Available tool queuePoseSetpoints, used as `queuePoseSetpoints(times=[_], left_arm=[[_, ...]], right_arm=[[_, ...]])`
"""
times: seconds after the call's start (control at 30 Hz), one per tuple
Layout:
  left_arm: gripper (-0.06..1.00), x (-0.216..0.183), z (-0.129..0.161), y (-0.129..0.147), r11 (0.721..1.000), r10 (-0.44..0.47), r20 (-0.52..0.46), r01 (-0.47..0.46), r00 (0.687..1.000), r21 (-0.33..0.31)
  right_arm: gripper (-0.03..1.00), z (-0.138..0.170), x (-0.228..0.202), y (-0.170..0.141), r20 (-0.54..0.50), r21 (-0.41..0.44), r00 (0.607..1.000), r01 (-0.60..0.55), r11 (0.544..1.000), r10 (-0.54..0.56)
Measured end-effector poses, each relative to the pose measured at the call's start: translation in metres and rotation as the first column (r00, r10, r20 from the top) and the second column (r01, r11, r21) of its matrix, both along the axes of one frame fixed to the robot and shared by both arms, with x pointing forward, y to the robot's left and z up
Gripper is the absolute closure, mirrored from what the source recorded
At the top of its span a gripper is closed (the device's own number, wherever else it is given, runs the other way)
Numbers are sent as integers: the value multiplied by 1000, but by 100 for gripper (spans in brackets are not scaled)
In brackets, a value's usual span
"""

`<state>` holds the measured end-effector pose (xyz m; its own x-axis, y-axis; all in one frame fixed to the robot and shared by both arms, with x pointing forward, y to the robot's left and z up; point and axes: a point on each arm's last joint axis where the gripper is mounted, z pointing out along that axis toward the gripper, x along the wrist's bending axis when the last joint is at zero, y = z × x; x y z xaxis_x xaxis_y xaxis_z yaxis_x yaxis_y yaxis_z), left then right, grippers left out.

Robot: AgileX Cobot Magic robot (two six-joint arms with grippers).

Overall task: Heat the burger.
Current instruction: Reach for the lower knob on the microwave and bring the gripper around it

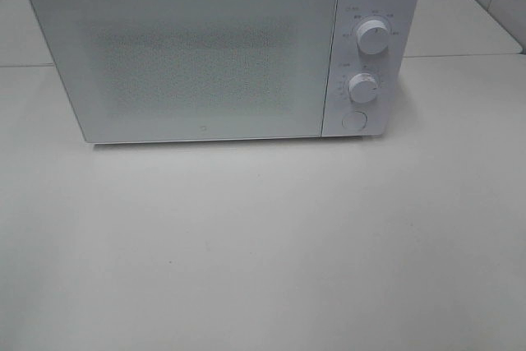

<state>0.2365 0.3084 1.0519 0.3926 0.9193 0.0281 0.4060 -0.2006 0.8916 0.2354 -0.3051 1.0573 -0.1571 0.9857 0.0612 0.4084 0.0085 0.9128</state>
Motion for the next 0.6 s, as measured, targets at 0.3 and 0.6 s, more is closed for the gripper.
queuePoseSetpoints(times=[0.3, 0.6], left_arm=[[94, 1, 1, 0, 1000, -2, 15, 2, 1000, -4], [94, 1, 1, 0, 1000, -2, 15, 2, 1000, -3]], right_arm=[[42, 0, 0, 0, 0, 0, 1000, 0, 1000, 0], [42, 12, -1, 0, 65, 20, 998, -3, 1000, 2]])
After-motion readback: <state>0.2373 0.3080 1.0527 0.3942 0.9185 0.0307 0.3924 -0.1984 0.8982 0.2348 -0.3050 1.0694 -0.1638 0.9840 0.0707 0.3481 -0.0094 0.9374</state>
